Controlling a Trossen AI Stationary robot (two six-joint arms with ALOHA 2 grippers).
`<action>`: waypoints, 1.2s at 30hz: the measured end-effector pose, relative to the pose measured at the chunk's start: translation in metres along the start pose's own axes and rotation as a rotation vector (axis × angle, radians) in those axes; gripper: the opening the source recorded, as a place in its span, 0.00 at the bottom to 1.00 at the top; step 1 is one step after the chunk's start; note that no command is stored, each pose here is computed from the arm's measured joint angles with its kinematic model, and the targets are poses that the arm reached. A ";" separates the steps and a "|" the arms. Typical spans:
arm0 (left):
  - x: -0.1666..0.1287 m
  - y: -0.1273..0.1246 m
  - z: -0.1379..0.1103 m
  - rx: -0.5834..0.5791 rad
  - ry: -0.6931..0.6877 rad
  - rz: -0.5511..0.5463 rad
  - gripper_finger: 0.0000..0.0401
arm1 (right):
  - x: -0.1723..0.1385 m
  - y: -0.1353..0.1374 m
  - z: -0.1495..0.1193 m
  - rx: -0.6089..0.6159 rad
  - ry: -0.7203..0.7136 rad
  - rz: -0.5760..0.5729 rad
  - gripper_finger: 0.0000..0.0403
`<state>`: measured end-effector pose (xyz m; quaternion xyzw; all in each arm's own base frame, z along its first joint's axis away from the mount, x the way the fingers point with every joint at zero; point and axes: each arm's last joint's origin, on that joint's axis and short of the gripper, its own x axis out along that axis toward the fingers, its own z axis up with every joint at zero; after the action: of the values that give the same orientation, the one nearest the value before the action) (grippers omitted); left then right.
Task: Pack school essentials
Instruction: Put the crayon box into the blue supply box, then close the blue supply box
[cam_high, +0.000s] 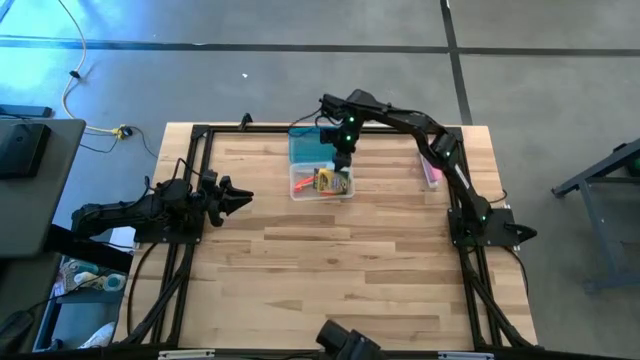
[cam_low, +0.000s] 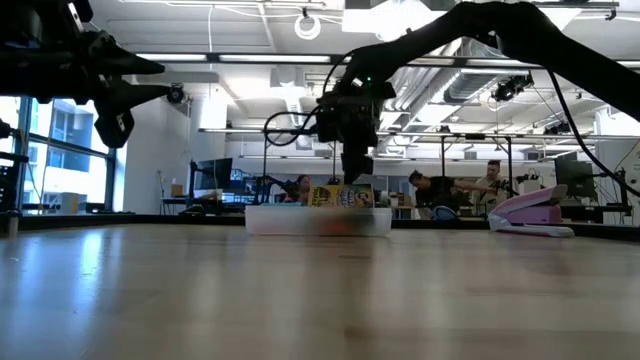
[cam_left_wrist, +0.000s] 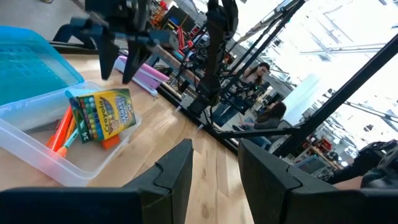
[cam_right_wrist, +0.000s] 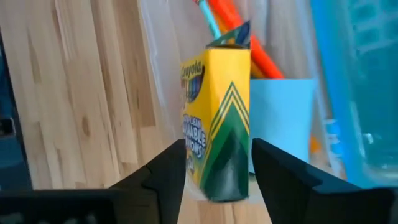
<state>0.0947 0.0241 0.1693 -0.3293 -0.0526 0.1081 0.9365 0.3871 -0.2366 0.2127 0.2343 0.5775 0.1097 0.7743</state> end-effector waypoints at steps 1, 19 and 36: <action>0.000 0.000 0.000 0.000 0.000 0.000 0.29 | -0.004 0.001 0.001 0.014 -0.006 -0.002 0.43; 0.000 0.000 0.000 0.002 0.000 0.000 0.29 | 0.035 0.036 0.006 0.018 0.130 -0.091 0.26; 0.000 0.000 0.001 0.004 -0.024 0.017 0.29 | 0.007 0.039 0.016 0.051 0.071 -0.196 0.21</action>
<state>0.0945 0.0249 0.1701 -0.3264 -0.0609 0.1204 0.9356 0.4085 -0.2032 0.2298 0.1921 0.6274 0.0270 0.7541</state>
